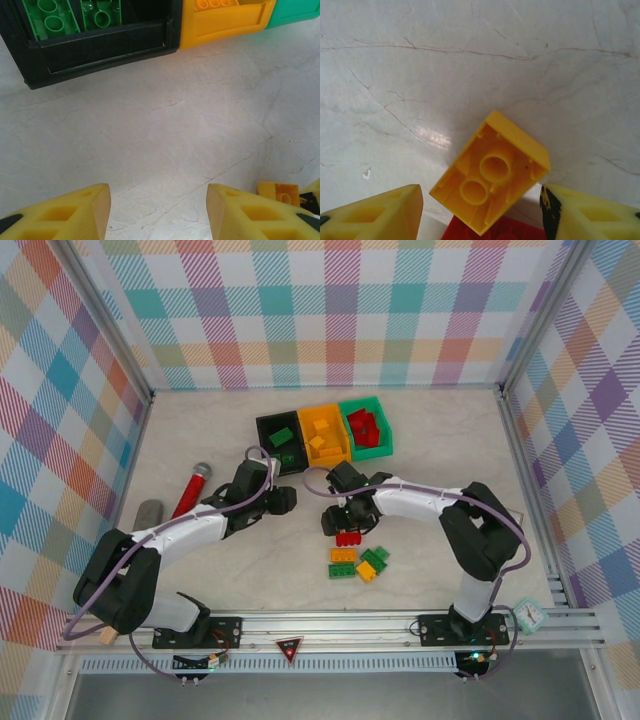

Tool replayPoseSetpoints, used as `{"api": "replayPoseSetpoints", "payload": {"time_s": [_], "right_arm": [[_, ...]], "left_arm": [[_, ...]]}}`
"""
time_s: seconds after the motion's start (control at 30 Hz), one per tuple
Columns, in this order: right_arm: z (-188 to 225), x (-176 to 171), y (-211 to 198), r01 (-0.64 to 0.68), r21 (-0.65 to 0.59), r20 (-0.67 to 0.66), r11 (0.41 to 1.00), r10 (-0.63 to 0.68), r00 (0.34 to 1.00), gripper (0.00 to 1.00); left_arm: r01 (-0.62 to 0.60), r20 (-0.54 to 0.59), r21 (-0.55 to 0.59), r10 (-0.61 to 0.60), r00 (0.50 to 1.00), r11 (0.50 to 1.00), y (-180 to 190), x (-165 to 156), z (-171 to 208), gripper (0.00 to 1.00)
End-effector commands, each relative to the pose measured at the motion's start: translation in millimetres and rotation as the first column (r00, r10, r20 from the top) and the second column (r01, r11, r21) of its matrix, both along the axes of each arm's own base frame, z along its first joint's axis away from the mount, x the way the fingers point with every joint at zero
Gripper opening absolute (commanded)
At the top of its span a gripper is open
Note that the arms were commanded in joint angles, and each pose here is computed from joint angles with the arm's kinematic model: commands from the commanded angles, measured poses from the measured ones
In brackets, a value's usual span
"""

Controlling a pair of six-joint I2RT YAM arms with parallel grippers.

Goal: Sort the legos into containers by color
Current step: Pick up the lego from the center of the table.

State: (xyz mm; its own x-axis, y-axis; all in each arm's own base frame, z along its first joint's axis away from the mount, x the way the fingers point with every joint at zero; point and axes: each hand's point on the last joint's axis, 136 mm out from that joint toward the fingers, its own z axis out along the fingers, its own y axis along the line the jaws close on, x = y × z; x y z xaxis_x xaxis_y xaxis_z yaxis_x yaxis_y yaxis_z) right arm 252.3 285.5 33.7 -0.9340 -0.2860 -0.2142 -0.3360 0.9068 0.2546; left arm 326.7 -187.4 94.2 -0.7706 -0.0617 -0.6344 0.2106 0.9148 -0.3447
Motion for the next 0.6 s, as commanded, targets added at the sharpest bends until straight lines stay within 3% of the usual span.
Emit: {"api": "replayPoseSetpoints", "payload": {"time_s": [0.0,0.27,0.43,0.57], "right_arm": [[1,6,6,0.012,-0.015,0.007,1.000,-0.012,1.000,0.64],[-9,17,17,-0.009,-0.061,0.020,0.998,0.010,1.000,0.62],[-13,16,18,-0.028,-0.096,0.031,0.995,0.031,0.999,0.40],[-6,17,16,-0.024,-0.091,0.058,0.996,0.030,0.998,0.33]], "left_arm": [[-0.002,0.000,-0.030,0.002,1.000,1.000,0,-1,2,0.53],[-0.001,-0.001,-0.029,0.001,1.000,1.000,0,-1,1,0.53],[-0.003,0.000,-0.029,0.003,1.000,1.000,0,-1,2,0.53],[0.000,0.000,-0.034,0.000,1.000,0.999,-1,-1,3,0.53]]}}
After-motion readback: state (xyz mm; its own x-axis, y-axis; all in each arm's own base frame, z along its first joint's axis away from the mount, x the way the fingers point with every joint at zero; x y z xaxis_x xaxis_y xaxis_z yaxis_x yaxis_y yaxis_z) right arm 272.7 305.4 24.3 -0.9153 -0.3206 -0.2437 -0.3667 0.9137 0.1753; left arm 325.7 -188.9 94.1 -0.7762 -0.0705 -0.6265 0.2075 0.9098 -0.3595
